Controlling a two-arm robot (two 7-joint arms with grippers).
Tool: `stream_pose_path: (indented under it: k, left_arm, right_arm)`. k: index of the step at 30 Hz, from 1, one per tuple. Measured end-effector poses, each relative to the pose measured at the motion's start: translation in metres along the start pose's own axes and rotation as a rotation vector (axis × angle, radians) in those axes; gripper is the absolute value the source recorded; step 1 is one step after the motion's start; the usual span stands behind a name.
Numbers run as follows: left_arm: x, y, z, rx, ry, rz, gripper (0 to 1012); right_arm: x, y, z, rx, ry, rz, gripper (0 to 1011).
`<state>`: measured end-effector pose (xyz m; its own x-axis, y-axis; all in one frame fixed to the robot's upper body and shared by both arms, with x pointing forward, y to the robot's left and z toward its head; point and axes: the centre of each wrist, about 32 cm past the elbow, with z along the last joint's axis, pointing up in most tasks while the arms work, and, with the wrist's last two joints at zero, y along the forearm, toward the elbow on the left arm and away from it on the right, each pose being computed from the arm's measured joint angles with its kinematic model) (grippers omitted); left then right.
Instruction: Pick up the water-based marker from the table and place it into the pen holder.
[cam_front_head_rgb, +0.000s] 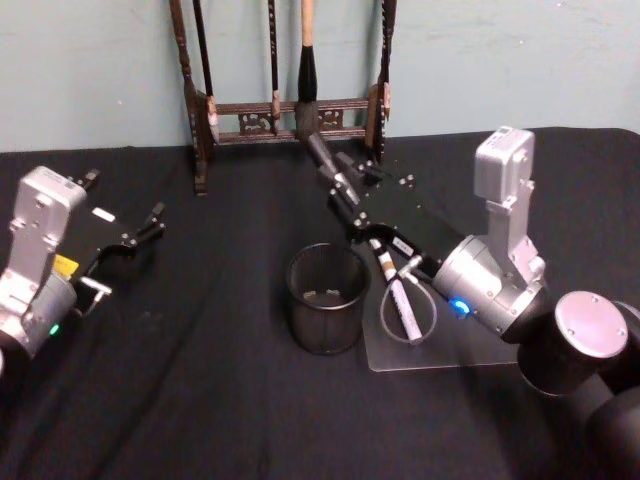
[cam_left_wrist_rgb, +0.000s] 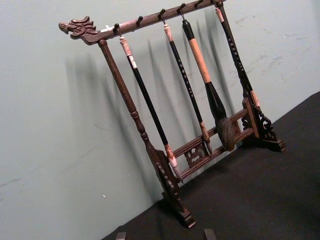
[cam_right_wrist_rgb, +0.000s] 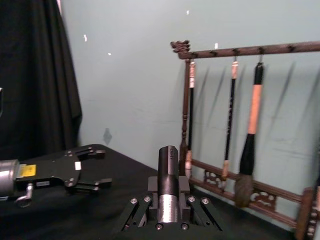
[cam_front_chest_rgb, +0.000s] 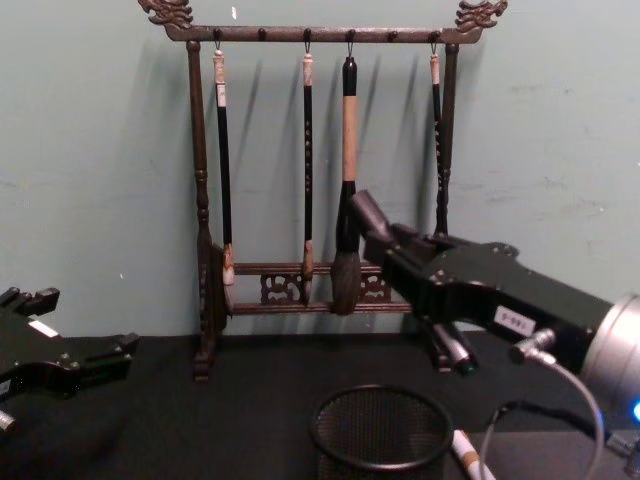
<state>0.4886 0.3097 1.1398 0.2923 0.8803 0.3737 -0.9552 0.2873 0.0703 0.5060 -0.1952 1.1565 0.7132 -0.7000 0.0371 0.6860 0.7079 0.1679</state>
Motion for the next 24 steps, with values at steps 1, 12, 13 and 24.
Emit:
stream_pose_path:
  k: [1, 12, 13, 24]
  left_arm:
    - [0.0, 0.0, 0.0, 0.0, 0.0, 0.0, 1001]
    - [0.0, 0.0, 0.0, 0.0, 0.0, 0.0, 1001]
    - [0.0, 0.0, 0.0, 0.0, 0.0, 0.0, 1001]
    - [0.0, 0.0, 0.0, 0.0, 0.0, 0.0, 1001]
  right_arm:
    - [-0.001, 0.001, -0.001, -0.001, 0.004, 0.004, 241]
    - [-0.009, 0.009, -0.012, -0.026, 0.057, 0.045, 241]
    - [-0.009, 0.009, -0.012, -0.029, 0.059, 0.046, 241]
    - [-0.014, 0.01, -0.021, -0.056, 0.081, 0.058, 241]
